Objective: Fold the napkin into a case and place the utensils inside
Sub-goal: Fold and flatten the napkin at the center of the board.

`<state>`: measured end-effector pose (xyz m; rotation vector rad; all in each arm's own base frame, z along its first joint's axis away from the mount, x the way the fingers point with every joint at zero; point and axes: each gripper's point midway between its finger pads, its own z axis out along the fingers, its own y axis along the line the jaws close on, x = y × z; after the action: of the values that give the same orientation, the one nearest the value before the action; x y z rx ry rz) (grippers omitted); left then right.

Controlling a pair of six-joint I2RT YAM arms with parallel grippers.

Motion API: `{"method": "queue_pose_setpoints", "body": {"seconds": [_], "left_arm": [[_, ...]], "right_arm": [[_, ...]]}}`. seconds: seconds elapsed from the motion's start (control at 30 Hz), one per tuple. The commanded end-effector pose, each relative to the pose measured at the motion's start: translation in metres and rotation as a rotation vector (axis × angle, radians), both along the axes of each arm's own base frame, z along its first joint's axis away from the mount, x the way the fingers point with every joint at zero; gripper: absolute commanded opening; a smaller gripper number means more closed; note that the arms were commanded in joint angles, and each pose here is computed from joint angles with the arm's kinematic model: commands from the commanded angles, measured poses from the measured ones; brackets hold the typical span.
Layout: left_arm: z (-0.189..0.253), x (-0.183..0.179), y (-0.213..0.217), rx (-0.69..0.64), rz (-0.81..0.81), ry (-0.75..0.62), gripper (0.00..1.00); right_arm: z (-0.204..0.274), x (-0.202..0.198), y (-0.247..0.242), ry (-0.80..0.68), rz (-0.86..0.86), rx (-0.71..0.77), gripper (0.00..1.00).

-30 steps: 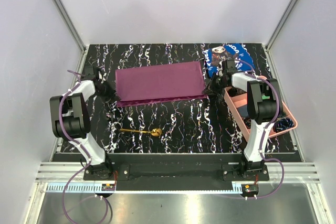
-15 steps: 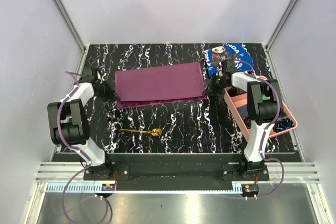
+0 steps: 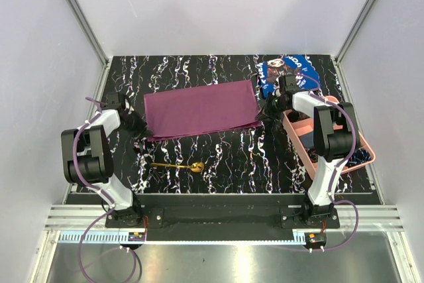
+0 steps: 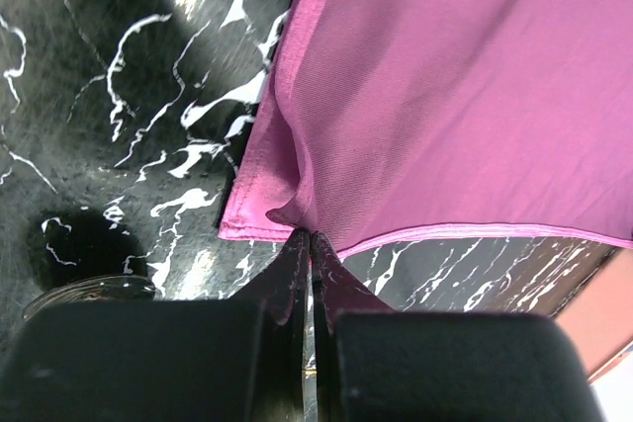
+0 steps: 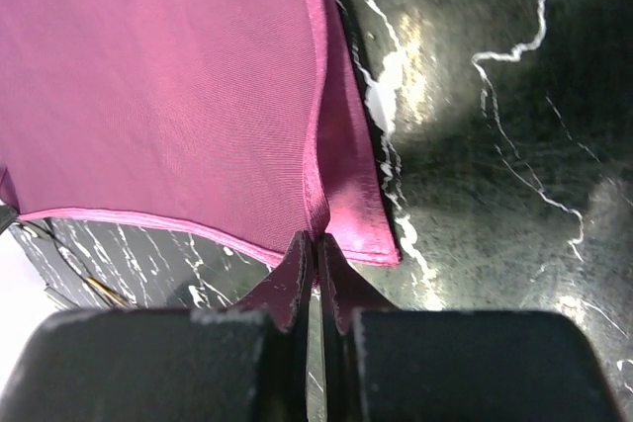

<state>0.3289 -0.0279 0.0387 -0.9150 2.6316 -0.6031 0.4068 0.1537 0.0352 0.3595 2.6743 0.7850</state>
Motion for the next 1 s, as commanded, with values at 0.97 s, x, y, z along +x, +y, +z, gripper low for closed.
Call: {"method": "queue_pose_setpoints", "body": {"seconds": [0.97], "left_arm": [[-0.022, -0.009, 0.009, 0.058, 0.002, 0.065, 0.02]], "right_arm": [[-0.012, -0.002, -0.008, 0.015, -0.004, -0.084, 0.05]]}}
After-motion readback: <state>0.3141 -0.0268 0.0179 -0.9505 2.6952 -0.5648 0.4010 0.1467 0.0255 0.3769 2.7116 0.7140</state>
